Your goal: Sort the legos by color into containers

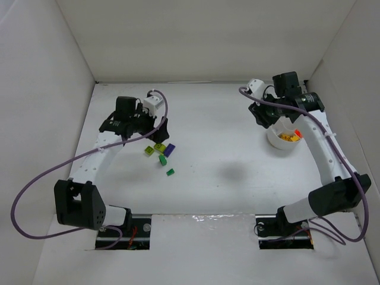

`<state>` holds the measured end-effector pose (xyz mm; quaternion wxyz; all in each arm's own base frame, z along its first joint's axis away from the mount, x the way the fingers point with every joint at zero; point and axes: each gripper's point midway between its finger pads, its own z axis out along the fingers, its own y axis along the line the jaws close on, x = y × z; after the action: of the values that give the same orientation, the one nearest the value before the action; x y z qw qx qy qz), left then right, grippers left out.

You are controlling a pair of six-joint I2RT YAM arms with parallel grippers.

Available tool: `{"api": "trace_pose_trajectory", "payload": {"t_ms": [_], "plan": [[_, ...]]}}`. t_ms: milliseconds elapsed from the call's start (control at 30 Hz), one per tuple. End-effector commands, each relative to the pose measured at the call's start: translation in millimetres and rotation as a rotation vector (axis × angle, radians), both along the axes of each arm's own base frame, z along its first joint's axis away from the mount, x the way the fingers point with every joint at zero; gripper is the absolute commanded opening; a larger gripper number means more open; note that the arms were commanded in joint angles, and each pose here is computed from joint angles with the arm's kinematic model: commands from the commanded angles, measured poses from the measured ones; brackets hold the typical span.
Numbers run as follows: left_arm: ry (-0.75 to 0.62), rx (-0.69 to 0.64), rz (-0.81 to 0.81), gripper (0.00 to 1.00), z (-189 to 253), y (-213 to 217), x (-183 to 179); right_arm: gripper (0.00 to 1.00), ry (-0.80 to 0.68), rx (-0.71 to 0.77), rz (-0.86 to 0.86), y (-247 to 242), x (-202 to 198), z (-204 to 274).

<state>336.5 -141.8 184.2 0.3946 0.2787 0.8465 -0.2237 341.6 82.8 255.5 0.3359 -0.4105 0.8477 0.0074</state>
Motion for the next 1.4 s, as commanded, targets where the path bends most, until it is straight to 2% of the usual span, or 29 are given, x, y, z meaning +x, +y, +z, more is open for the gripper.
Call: {"api": "trace_pose_trajectory", "payload": {"t_ms": [0,100,133,267,567,633,767,933,1033,1367], "plan": [[-0.007,0.173,-0.04,1.0,-21.7,31.3,-24.3,0.47,0.023,0.198,0.017,31.1,-1.6,4.1],[0.042,0.246,-0.006,0.96,-44.4,53.3,-34.2,0.47,0.013,0.206,0.011,31.3,-2.3,3.5],[0.064,0.277,0.009,0.93,-51.7,62.8,-37.9,0.47,0.019,0.205,0.01,31.4,-2.2,-0.8],[0.132,0.33,-0.002,0.87,-76.5,75.6,-48.3,0.49,0.017,0.236,0.019,30.9,-6.2,3.0],[0.214,0.369,0.035,0.85,-109.0,82.4,-33.8,0.5,0.062,0.295,0.036,42.0,-11.2,-1.1],[0.2,0.382,0.076,0.83,-108.5,86.2,-21.2,0.5,0.061,0.295,0.036,42.5,-8.8,-0.7],[0.23,0.396,0.081,0.81,-119.3,85.5,-16.9,0.5,0.06,0.285,0.015,39.4,-7.6,-1.6],[0.2,0.418,0.076,0.81,-123.3,80.6,-7.2,0.5,0.06,0.285,0.015,39.4,-7.6,-1.6],[0.208,0.394,0.047,0.76,-127.8,71.5,-5.3,0.5,0.058,0.278,0.009,37.9,-7.0,-2.0],[0.22,0.397,0.023,0.69,-136.8,68.3,8.0,0.5,0.08,0.259,-0.006,35.1,-5.2,-10.0]]}}
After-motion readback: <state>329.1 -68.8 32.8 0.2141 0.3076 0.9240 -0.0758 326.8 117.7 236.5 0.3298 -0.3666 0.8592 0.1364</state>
